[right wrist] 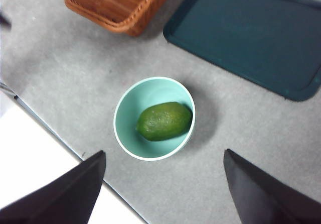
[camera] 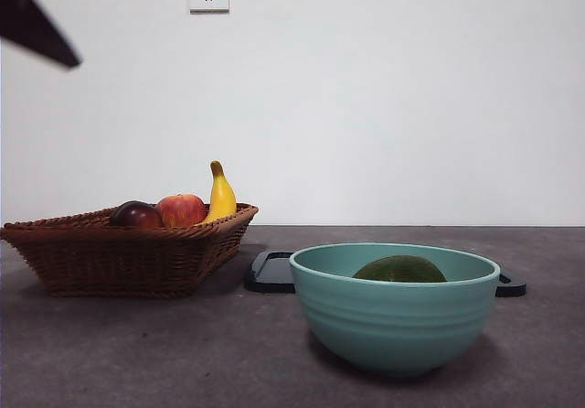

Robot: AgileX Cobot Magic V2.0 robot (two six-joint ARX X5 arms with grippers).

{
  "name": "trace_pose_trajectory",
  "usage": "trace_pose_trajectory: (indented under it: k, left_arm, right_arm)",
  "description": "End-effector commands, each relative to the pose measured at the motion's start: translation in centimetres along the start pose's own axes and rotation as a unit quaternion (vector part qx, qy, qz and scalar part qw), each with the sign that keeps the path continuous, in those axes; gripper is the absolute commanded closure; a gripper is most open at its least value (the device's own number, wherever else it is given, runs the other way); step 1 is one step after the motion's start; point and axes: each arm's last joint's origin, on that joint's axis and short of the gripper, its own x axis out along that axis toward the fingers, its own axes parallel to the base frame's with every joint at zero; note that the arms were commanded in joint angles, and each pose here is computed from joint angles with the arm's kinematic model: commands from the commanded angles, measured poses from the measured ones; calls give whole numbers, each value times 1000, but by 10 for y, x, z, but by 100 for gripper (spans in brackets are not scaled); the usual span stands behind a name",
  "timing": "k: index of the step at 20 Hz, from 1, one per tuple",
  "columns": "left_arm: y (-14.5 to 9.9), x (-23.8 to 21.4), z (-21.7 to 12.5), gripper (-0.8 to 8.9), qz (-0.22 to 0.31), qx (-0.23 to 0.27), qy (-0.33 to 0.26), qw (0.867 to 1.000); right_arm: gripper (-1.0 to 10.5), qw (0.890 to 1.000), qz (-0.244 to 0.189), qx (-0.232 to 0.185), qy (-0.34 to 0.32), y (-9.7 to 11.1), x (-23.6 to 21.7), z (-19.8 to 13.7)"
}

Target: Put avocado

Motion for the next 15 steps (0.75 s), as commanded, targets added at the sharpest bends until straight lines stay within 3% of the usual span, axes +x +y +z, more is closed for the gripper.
trace_pose_trajectory:
  k: [1,6,10,15]
  left_arm:
    - [-2,-1,-1,449,-5,13,-3,1000]
    - [-5,-6,0,449,-5,27,-24,999]
    - [-5,-6,0,449,-5,27,-24,999]
    - [-5,-6,0,449,-5,27,-24,999]
  right_arm:
    - [571,1000,1,4,9,-2,5,7]
    - [572,996,-1,23,84,-12,38,16]
    - [584,990,-24,10,138,-17,77,26]
    - [618,986,-20,-3,168,-21,128,34]
